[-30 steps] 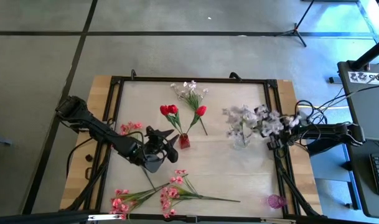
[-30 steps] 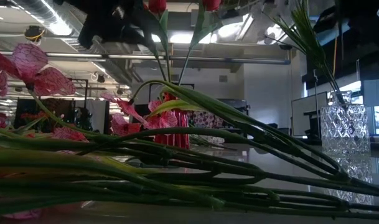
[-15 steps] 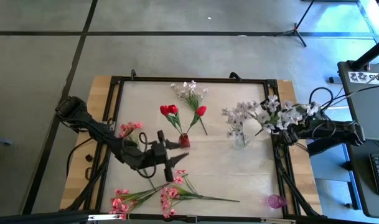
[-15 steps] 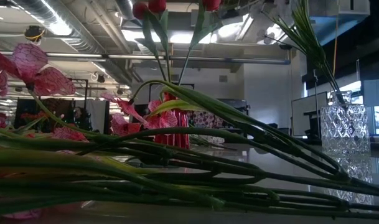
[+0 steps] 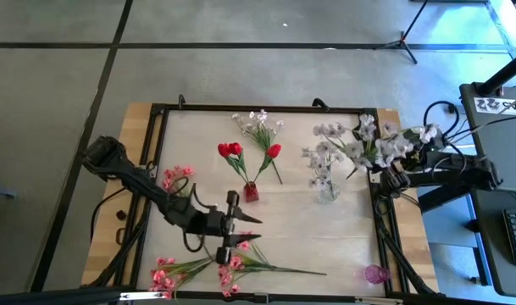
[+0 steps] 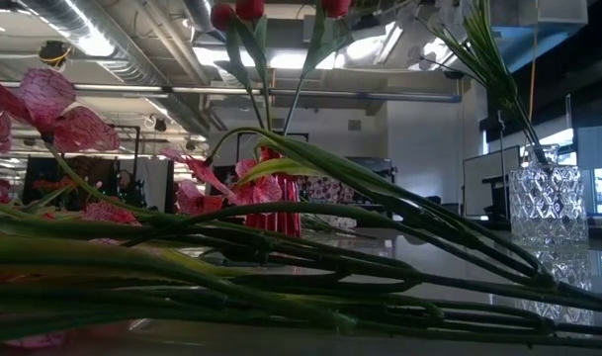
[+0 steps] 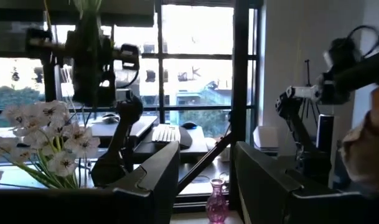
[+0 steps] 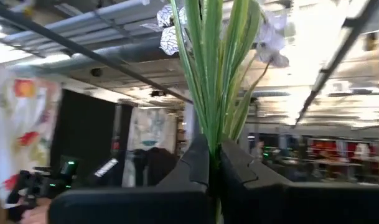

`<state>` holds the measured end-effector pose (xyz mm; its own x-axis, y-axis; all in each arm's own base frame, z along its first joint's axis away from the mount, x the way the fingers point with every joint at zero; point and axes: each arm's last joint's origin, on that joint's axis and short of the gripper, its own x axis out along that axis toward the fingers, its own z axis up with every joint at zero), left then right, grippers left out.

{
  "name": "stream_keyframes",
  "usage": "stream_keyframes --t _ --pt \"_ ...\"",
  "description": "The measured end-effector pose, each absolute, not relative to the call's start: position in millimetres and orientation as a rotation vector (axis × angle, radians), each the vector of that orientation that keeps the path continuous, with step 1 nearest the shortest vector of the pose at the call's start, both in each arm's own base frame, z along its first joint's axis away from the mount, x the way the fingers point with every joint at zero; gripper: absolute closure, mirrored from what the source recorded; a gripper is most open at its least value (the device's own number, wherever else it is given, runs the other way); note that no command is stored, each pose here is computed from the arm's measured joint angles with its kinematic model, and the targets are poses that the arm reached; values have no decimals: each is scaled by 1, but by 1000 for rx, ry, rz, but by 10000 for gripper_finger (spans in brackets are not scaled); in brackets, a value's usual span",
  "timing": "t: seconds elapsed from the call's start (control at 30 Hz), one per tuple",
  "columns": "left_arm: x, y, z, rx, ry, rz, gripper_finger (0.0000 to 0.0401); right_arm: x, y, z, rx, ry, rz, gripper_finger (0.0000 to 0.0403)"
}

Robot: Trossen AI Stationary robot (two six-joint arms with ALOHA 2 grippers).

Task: Sort flowers into vase by color
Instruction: Put the bottom white flowers into the transparent vase

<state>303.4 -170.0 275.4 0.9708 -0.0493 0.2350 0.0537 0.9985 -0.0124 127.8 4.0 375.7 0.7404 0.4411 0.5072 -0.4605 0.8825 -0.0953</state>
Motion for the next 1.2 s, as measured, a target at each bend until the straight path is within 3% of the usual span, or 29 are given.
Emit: stream_keyframes --t 0.17,0.47,0.77,0.97,1.2 --pt "330 -170 270 5 -196 -6 250 160 28 388 28 -512 597 396" --pt "379 -176 279 86 -144 85 250 191 107 384 -13 -450 604 396" --pt "404 -203 275 184 -164 57 250 194 181 360 -118 -356 333 396" --pt "415 -212 261 198 -153 26 250 203 200 345 -110 -342 180 396" --pt "420 -204 259 100 -133 29 250 217 213 323 -100 -294 144 395"
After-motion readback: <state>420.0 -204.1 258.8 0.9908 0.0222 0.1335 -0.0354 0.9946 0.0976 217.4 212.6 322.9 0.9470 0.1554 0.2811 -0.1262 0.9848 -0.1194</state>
